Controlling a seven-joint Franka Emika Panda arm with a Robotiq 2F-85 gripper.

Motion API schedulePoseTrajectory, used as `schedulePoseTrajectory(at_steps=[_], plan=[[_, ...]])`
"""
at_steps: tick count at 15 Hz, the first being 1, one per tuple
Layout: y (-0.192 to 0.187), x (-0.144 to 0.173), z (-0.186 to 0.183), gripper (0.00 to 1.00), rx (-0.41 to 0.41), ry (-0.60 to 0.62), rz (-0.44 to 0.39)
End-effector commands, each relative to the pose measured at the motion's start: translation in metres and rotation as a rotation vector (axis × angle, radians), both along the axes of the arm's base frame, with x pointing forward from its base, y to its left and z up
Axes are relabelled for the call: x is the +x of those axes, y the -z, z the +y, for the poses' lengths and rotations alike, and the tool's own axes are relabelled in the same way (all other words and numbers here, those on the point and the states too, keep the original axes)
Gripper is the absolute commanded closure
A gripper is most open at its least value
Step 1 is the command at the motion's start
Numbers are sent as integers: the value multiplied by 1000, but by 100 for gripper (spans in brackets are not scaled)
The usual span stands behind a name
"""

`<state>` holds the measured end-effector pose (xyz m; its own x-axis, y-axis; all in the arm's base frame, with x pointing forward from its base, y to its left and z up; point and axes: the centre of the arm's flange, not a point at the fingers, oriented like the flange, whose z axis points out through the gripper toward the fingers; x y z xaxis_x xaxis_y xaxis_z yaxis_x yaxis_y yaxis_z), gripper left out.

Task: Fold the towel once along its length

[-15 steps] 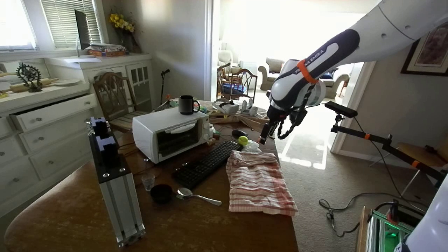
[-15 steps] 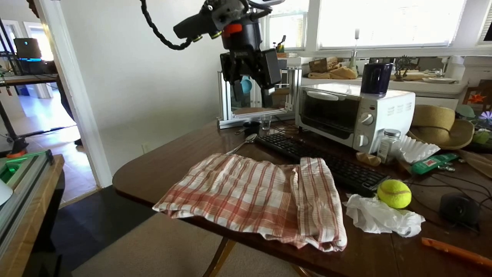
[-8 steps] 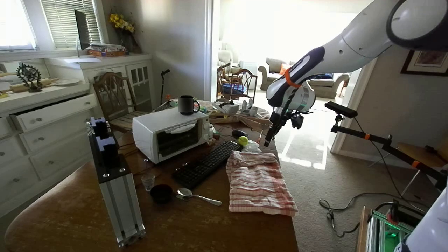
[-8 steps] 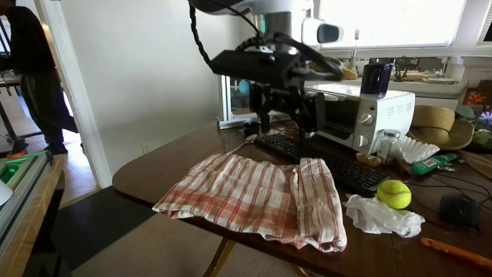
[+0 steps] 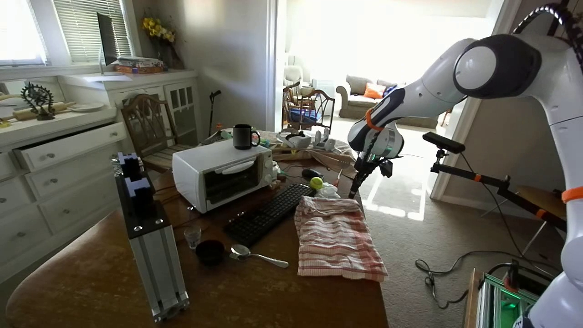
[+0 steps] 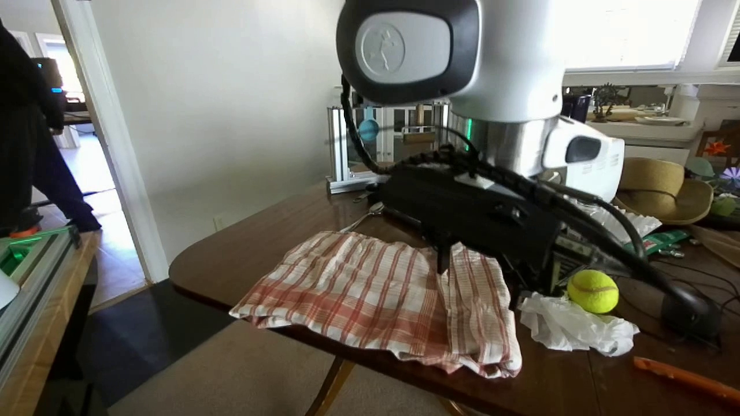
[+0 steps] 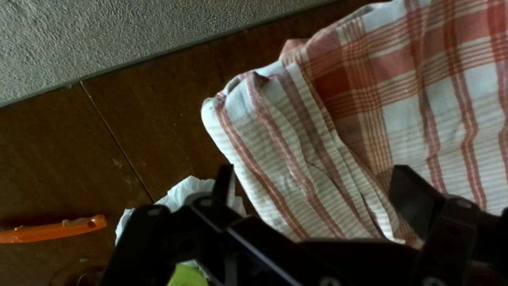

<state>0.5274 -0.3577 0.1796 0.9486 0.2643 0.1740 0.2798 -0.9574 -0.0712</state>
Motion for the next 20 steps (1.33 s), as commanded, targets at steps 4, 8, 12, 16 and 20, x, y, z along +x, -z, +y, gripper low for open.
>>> schedulePoseTrajectory(at_steps=[4,8,12,16,20], plan=[[24,0,-15,0,10,12,12],[18,3,-13,0,8,9,2],[34,5,-22,0,35,-22,34],[46,7,-38,0,51,7,43],[63,10,-49,0,102,10,50]])
